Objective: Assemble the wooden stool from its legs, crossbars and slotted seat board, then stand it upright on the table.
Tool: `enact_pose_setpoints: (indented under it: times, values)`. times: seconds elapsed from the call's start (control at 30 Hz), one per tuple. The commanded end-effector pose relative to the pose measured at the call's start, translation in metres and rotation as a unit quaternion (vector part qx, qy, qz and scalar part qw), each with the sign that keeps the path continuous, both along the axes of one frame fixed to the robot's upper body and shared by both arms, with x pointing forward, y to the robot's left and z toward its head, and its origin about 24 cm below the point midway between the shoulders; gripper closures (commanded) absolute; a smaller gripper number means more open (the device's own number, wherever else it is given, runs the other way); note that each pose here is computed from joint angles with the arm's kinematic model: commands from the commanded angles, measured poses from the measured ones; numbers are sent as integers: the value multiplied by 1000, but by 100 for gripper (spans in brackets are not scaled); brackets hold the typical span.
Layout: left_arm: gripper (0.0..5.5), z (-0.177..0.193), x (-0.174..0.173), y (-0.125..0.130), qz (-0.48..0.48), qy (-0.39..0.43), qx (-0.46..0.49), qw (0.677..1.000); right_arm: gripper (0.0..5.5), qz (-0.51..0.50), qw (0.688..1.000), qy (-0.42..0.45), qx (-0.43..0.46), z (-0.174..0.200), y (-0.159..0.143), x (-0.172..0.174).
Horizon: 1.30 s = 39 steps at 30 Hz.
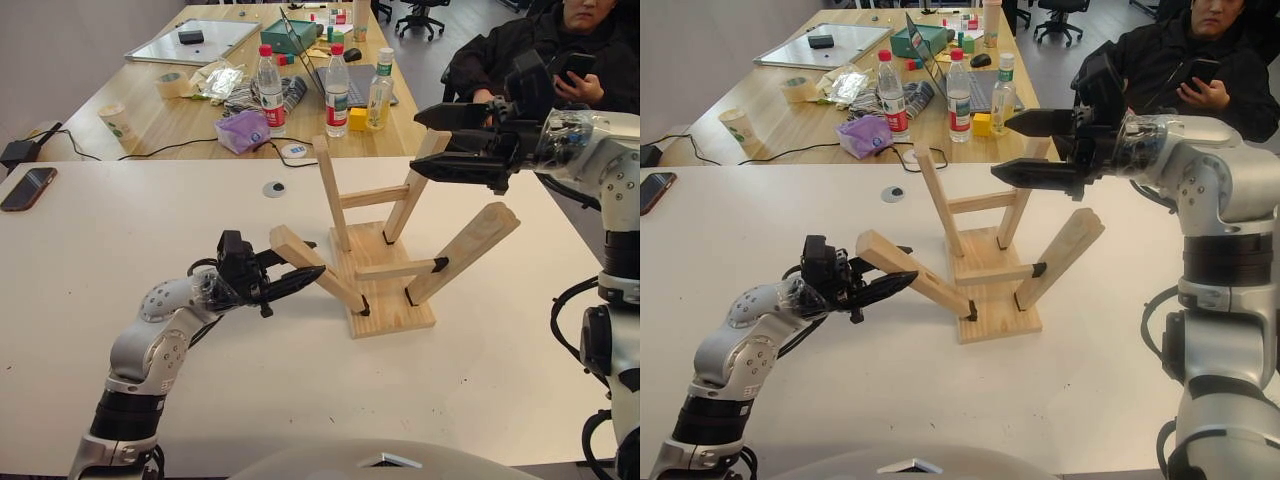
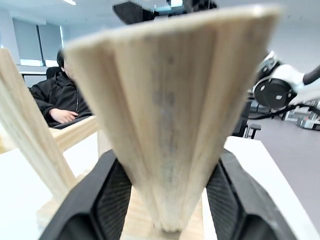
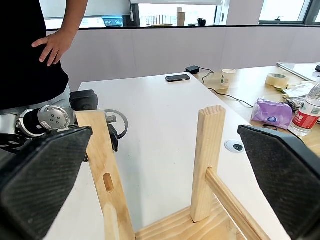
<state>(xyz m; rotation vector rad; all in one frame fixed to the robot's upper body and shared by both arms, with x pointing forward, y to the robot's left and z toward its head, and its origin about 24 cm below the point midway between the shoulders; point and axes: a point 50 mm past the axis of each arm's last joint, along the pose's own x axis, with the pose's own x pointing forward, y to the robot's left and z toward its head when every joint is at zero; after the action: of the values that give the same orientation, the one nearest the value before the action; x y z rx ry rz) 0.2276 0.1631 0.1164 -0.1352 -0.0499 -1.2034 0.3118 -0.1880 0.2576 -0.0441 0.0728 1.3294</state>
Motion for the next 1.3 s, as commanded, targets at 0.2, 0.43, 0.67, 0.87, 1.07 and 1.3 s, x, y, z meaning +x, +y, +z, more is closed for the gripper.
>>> enact_pose_setpoints:
  times: [0.2,0.43,0.67,0.87,1.07,1.3]
  values:
    - [346,9,7,5,19,0,47,999,10,3,1000,4,8,0,-2,-6]
    - [346,14,8,3,5,13,80,997,10,-13,1000,4,27,3,-7,-7]
    - [346,27,9,-19,-13,-29,206,978,10,-20,999,6,29,-2,-9,-10]
    - [346,35,25,-21,42,-38,245,968,10,-26,999,11,31,-6,-10,-11]
    - [346,59,31,-19,54,3,250,967,10,-42,998,0,45,-3,-12,-10]
    - [346,71,38,-18,40,36,270,961,10,-73,986,-11,147,27,-20,-4]
